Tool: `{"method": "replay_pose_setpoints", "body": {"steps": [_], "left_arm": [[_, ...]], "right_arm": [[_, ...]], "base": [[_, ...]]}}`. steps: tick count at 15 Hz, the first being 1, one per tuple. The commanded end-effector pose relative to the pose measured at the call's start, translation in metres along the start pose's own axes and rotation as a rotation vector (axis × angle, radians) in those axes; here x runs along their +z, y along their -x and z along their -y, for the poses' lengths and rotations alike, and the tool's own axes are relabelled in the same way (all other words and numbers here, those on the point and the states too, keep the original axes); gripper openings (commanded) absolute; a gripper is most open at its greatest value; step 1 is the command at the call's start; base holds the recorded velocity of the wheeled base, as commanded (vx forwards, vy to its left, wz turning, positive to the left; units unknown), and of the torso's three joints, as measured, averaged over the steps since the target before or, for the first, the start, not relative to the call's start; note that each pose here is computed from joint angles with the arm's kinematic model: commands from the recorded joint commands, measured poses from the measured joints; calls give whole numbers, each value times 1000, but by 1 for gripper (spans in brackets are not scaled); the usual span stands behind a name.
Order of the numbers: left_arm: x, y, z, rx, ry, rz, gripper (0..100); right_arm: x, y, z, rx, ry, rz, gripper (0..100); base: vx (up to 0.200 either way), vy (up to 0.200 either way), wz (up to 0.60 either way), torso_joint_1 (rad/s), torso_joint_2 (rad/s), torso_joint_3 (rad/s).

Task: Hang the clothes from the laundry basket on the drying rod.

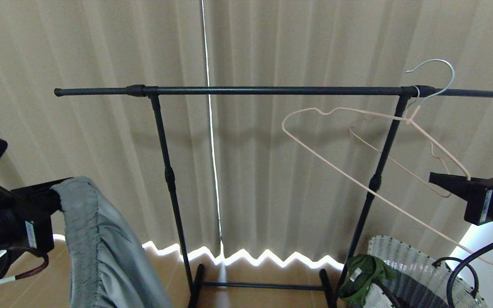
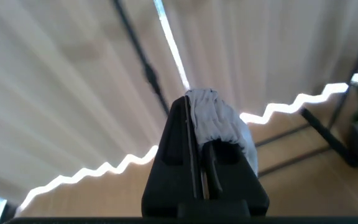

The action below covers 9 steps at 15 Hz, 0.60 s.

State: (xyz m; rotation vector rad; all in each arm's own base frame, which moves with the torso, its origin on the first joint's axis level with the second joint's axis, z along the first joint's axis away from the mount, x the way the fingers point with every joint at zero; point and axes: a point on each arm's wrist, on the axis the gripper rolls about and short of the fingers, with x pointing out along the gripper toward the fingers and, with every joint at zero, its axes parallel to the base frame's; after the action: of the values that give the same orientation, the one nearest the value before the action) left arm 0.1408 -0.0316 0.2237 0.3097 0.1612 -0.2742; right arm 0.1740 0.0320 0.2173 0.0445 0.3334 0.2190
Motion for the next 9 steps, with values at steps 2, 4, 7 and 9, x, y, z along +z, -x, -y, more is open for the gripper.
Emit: {"method": "replay_pose_setpoints", "body": {"steps": [2, 4, 7, 9], "left_arm": [[8, -7, -5, 45, 4, -6, 0], [13, -14, -8, 98, 4, -38, 0], [17, -22, -10, 104, 10, -55, 0], [21, -52, -9, 73, 13, -108, 0]], "right_arm": [[-6, -10, -11, 55, 20, -47, 0], [-11, -20, -17, 80, 32, -88, 0], [-12, -26, -21, 96, 38, -104, 0], [-18, -35, -40, 171, 66, -143, 0]], "base": [[0, 0, 0, 0, 0, 0], [0, 0, 0, 0, 0, 0], [0, 0, 0, 0, 0, 0], [0, 0, 0, 0, 0, 0]]}}
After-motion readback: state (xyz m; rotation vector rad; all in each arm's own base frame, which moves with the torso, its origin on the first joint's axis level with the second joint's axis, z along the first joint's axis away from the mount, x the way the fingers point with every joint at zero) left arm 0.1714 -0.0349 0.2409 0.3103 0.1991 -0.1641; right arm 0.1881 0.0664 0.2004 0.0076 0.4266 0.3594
